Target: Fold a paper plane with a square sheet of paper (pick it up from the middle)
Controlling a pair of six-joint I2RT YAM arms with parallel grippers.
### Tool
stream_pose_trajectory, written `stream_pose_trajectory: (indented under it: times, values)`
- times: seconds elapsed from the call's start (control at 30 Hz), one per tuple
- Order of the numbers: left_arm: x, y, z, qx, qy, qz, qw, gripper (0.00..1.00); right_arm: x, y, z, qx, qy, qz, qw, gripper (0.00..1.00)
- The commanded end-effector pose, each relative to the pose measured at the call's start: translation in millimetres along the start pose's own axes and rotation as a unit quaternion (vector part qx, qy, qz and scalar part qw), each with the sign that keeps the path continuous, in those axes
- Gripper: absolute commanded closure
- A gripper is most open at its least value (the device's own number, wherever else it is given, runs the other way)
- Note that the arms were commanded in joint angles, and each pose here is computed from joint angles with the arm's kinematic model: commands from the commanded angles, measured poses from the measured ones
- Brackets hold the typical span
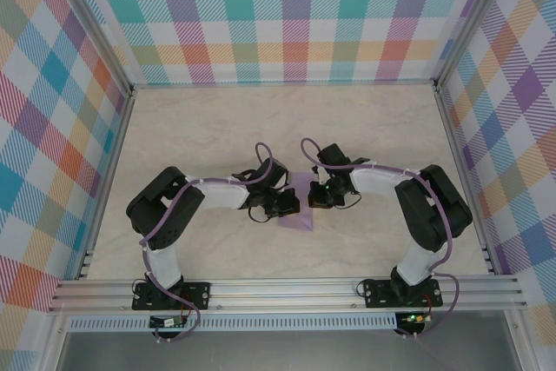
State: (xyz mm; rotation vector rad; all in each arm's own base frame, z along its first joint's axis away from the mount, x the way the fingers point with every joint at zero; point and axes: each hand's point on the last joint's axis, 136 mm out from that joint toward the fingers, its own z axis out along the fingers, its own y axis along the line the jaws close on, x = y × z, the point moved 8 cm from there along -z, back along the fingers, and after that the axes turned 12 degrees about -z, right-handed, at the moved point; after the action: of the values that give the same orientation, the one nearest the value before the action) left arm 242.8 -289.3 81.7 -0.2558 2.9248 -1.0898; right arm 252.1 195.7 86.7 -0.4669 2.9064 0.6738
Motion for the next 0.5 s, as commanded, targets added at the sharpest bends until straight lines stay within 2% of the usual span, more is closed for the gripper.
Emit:
stream_pose_trajectory:
  times: [0.0, 0.27, 0.4, 0.47]
  values:
    - [0.9, 2.6, 4.9, -0.021, 0.004, 0.000, 1.000, 0.92, -0.3, -3.0, 3.1, 0.013, 0.011, -0.001, 1.000, 0.95]
    - [2.6, 9.3, 6.6, -0.040, 0.006, -0.009, 0.999, 0.92, -9.2, 4.8, -21.6, 0.025, -0.030, -0.003, 0.999, 0.81]
    - [3.0, 11.7, 6.3, -0.045, 0.004, -0.012, 0.999, 0.92, -9.3, 7.5, -26.9, 0.010, -0.040, -0.002, 0.999, 0.81]
    - [2.5, 12.4, 6.5, -0.047, 0.004, -0.013, 0.999, 0.92, -8.4, 10.6, -20.8, -0.018, -0.028, -0.007, 0.999, 0.85]
